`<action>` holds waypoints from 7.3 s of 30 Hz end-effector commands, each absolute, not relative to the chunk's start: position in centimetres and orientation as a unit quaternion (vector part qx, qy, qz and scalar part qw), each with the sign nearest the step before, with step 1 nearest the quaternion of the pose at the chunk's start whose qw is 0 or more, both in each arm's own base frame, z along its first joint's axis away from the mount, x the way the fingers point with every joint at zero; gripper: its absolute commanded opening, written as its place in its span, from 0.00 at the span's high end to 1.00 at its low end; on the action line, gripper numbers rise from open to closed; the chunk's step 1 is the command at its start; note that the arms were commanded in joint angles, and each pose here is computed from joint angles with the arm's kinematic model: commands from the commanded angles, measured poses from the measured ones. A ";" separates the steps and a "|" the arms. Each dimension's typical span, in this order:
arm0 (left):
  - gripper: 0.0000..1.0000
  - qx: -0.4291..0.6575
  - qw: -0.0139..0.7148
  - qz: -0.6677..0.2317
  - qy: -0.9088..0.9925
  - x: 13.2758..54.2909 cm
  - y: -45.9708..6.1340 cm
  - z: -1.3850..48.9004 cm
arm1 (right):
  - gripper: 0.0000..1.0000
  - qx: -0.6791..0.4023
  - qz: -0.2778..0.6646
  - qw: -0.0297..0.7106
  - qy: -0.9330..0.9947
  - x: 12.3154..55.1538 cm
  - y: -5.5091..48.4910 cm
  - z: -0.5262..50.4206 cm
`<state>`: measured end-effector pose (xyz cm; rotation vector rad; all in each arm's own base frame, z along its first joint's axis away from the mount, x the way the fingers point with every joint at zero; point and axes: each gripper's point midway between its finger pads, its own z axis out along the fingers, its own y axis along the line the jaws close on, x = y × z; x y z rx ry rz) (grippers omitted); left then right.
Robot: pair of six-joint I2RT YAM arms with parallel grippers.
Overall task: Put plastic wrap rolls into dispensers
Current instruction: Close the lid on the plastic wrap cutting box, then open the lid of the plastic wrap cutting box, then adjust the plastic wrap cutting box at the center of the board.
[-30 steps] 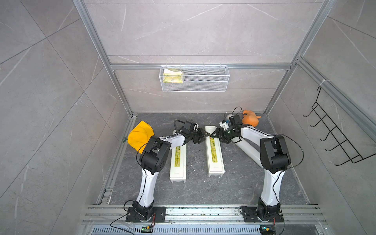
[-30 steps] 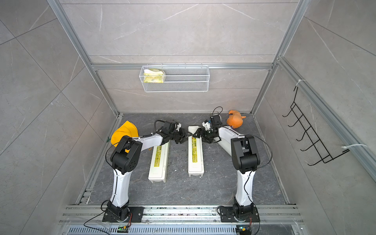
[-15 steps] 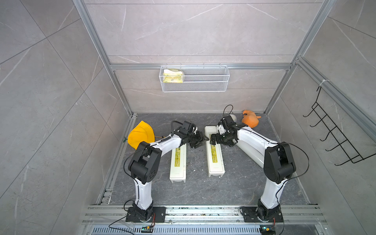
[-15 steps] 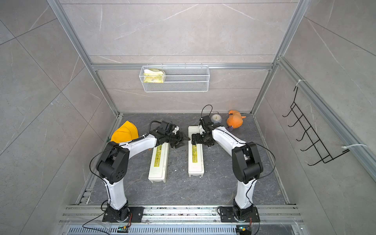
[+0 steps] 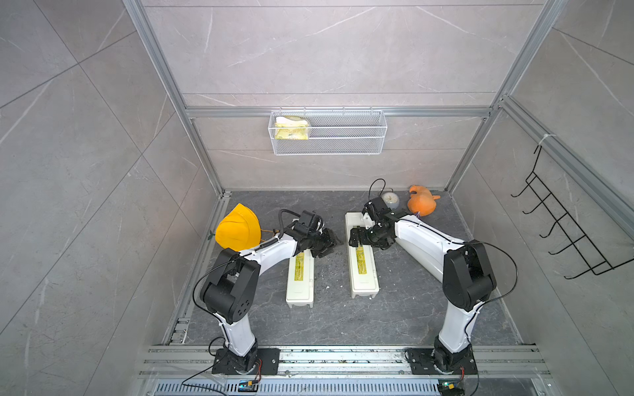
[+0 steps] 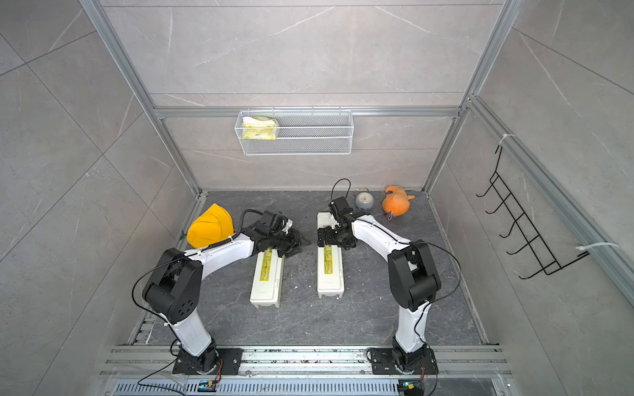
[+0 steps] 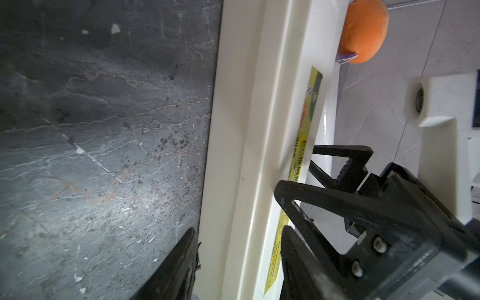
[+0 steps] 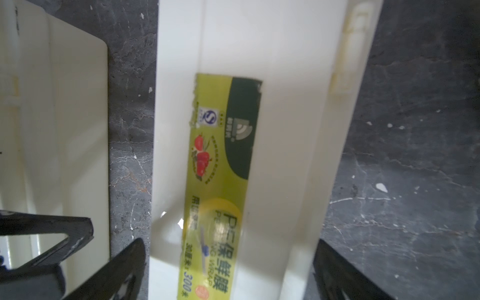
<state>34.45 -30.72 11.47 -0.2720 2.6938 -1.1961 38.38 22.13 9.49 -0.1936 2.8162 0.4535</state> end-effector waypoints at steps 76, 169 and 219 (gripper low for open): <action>0.38 -0.030 0.073 -0.477 0.875 37.1 -35.3 12.7 | 0.00 -0.069 0.109 0.163 0.978 34.0 15.5 14.4; 0.49 -0.265 0.109 -0.316 0.904 23.2 -12.8 7.2 | 0.00 -0.307 0.054 0.194 0.930 39.4 43.4 9.3; 0.47 -0.275 0.125 -0.316 0.899 23.5 -11.4 8.1 | 0.02 -0.173 0.115 0.144 0.968 32.6 40.1 7.3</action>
